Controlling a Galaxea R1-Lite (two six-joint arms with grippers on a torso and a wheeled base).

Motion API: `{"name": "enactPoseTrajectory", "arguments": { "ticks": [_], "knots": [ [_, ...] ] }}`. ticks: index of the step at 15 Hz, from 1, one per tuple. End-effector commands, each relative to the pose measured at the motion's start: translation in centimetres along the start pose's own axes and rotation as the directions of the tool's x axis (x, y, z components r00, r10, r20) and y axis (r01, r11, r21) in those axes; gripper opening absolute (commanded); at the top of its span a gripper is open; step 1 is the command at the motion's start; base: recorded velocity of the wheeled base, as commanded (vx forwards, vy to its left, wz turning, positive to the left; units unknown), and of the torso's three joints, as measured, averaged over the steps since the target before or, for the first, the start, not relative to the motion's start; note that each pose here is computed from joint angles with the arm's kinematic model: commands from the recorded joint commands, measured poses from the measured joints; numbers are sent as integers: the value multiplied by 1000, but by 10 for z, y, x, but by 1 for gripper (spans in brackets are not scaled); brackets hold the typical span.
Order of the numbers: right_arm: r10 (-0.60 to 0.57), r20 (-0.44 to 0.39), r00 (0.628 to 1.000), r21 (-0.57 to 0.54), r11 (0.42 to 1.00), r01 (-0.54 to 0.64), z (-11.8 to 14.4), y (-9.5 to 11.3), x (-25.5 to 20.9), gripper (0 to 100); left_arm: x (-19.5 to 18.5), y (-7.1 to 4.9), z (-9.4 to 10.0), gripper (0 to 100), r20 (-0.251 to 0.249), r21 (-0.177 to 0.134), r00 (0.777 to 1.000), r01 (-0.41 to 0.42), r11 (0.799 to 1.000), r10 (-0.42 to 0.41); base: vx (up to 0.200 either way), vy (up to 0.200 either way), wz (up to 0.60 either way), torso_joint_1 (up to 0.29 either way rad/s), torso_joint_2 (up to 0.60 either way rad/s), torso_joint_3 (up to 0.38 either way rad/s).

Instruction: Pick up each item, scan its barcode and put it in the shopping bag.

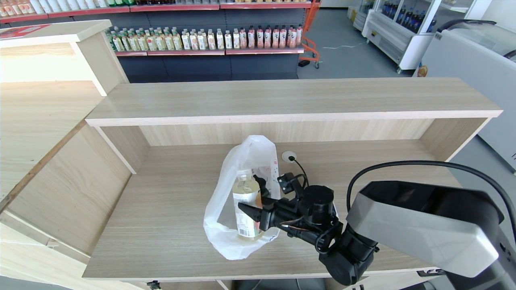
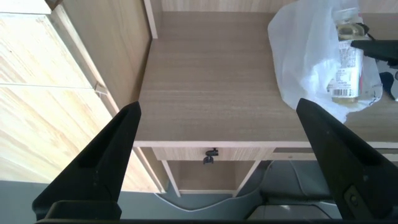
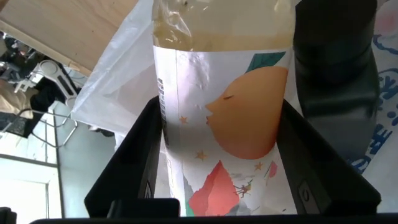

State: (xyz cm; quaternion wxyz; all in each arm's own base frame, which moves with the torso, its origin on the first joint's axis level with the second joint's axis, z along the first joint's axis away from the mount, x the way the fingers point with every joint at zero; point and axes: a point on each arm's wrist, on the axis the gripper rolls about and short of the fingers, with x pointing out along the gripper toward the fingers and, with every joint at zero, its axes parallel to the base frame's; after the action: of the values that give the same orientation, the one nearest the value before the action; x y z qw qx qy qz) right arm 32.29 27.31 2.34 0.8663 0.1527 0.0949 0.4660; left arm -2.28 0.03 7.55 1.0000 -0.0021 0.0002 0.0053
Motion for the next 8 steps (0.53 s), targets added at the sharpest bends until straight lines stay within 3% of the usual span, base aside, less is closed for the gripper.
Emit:
{"name": "enactPoseTrajectory", "arguments": {
  "ticks": [1,8],
  "knots": [
    [3,-1,1000,2,1000,-3,-1,1,3,100,0,0,0,100,0,0,1000,-2,1000,2,0,0,0,0,0,0],
    [20,40,999,2,1000,-20,17,9,0,100,0,0,0,100,0,0,1000,0,1000,0,0,0,0,0,0,0]
  ]
}}
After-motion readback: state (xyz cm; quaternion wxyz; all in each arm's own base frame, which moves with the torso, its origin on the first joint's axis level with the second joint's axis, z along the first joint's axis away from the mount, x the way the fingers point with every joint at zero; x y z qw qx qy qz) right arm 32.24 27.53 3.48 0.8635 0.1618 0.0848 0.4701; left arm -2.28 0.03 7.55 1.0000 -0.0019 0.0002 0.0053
